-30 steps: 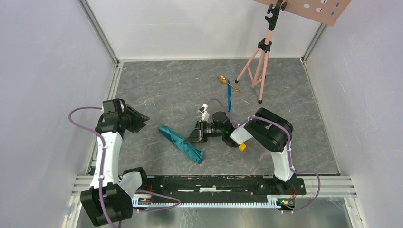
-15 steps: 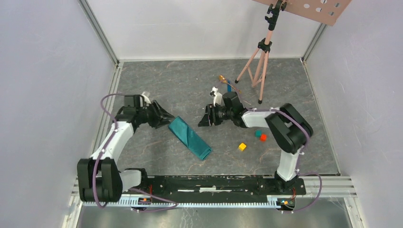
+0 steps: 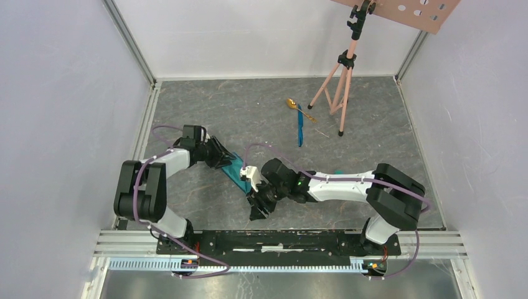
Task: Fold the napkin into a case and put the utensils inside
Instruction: Move the smaller rectangle folded napkin to the center of the board.
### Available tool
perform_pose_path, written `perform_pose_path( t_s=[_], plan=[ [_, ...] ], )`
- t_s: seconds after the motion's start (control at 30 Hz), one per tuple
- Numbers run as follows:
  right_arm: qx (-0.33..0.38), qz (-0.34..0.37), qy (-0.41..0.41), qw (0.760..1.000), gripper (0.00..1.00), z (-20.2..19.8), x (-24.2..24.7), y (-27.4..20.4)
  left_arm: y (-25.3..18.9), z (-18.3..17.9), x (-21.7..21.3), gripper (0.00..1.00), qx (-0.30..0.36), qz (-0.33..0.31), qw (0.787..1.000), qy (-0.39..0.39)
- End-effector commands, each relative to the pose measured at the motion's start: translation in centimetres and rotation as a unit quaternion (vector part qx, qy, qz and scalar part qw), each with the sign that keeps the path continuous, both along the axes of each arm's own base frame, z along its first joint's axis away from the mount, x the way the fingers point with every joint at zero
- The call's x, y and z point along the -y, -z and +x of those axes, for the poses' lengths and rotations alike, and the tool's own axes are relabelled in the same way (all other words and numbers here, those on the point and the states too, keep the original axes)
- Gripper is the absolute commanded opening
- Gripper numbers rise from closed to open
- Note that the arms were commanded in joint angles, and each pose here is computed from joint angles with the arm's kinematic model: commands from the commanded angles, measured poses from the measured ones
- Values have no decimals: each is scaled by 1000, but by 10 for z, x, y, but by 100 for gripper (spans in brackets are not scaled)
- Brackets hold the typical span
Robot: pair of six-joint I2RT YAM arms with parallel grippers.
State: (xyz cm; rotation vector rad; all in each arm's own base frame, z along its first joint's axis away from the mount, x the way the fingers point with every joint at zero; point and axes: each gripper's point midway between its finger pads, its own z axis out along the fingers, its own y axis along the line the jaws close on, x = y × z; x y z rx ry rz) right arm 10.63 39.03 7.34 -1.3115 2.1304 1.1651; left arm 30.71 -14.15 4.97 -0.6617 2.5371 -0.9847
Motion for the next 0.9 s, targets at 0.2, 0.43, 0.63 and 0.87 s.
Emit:
perform_pose_path(
  t_s=[0.2, 0.43, 0.63, 0.87],
  plan=[
    [39, -111, 114, 986, 54, 27, 46, 72, -19, 31, -21, 50, 63, 69, 995, -23],
    [58, -106, 275, 954, 55, 107, 87, 80, -97, 8, -24, 61, 137, 77, 987, -7],
    [101, -11, 272, 957, 56, 219, 18, 46, -100, -29, -14, 67, 143, 47, 988, 31],
    [74, 45, 259, 962, 59, 294, -45, -8, -70, -42, -19, 76, 113, 126, 984, 63]
  ],
)
